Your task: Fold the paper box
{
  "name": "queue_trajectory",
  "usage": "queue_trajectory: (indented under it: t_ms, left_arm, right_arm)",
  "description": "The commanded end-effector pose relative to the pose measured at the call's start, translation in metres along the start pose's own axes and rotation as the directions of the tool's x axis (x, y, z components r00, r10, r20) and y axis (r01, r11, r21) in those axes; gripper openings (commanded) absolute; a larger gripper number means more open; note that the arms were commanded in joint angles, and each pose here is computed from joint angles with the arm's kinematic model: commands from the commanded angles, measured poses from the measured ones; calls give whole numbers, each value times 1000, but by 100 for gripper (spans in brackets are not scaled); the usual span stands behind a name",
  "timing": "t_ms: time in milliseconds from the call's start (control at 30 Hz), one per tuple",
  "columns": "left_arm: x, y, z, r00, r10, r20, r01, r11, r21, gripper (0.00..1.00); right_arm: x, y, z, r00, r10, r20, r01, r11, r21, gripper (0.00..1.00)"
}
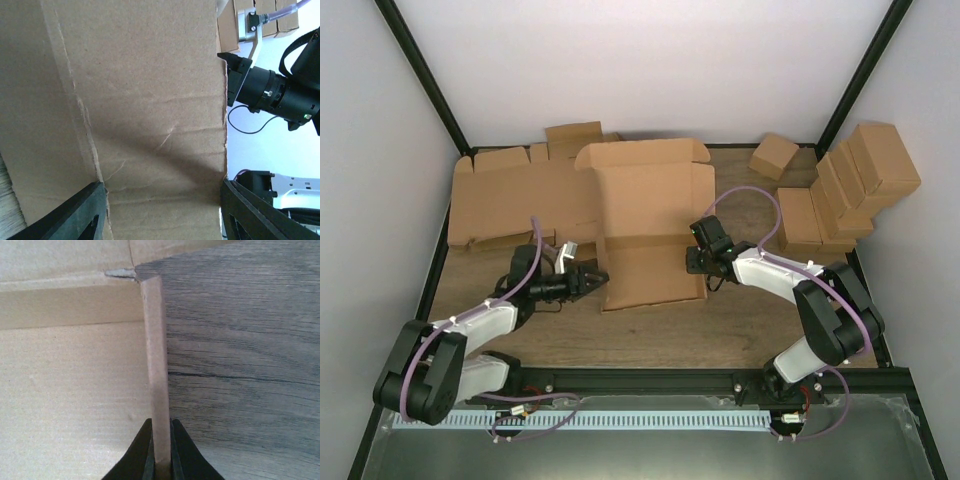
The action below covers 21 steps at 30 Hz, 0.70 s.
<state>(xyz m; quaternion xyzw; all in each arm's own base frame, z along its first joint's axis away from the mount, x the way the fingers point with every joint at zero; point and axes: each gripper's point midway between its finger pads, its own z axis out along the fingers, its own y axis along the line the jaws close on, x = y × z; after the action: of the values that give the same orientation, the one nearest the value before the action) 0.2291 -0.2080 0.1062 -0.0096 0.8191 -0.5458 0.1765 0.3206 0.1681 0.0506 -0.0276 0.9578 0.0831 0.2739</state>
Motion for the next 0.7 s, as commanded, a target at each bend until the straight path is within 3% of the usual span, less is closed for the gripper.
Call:
queue_trajectory:
  t_ms: [0,233,400,567,667]
  left_arm:
    - [2,-9,8,998,51,-31,-51,999,19,64]
    - [7,40,11,997,4,-78,-23,969,-245,62]
    - [6,53,7,998,-14,-68,-10,944,-330,61]
    - [6,55,2,996,9,-89,-45,910,-412,71]
    - [9,60,2,994,-5,-108,-43,900,-433,67]
  right_arm:
    - [-10,9,-5,999,20,31,-19,999,-31,1]
    - [-8,8,-5,999,17,29,-16,1000,-27,1]
    - [-10,9,-5,999,15,32,-14,999,-30,1]
    - [-10,8,-6,999,14,34,-13,999,-29,1]
    - [-10,9,-6,999,14,35,-13,999,-30,1]
